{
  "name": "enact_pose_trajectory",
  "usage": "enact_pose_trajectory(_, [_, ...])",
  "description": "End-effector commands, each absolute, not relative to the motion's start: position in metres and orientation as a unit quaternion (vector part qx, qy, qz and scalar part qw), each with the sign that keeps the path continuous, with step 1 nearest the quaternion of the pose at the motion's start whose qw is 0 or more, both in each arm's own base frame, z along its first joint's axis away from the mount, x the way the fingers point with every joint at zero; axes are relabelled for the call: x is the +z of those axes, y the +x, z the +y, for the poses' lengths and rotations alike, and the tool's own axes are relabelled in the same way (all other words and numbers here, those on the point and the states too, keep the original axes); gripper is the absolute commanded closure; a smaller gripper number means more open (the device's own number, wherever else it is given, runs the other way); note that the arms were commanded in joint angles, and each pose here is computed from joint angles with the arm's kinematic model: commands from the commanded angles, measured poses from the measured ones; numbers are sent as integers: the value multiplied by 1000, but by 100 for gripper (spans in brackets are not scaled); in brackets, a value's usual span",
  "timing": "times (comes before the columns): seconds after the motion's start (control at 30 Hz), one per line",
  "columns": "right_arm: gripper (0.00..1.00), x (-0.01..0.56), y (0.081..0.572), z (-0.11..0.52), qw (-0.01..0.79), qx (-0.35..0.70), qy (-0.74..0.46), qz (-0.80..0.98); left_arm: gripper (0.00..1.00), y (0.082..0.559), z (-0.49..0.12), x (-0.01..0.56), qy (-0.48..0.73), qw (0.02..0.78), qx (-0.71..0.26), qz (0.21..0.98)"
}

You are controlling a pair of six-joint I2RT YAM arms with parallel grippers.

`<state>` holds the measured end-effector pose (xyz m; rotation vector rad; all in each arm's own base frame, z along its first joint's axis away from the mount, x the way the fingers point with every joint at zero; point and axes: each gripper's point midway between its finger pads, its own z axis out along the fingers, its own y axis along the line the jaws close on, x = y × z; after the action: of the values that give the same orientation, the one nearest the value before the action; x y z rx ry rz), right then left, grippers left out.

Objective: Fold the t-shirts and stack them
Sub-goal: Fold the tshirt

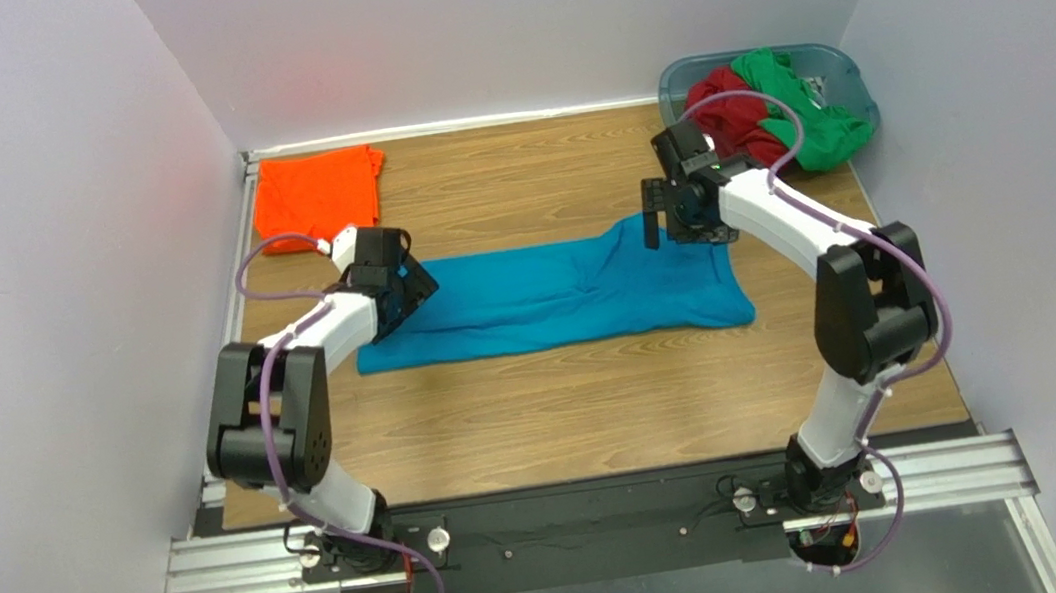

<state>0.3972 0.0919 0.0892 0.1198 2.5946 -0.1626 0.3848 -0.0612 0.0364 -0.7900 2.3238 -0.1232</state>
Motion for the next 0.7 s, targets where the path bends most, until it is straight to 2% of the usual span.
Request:
enact_pose_trajectory(0.0, [0,97,385,120,275,28,38,960,2,335,-62,30,-289,297,-32,910])
enact_pose_trajectory(0.1, [0,106,376,123,290,52,35,955,2,315,-62,39,-289,298,-23,909])
enact_pose_trajectory(0.27, [0,108,359,123,301,74,44,950,2,312,-58,82,-297,350,-36,888])
enact_pose_trajectory(0.5, [0,81,342,146,275,145,56,949,2,355,-81,135,-243,422,-97,868])
enact_pose_trajectory(0.67, [0,66,350,146,270,136,62,951,2,383,-113,111,-183,385,-124,896])
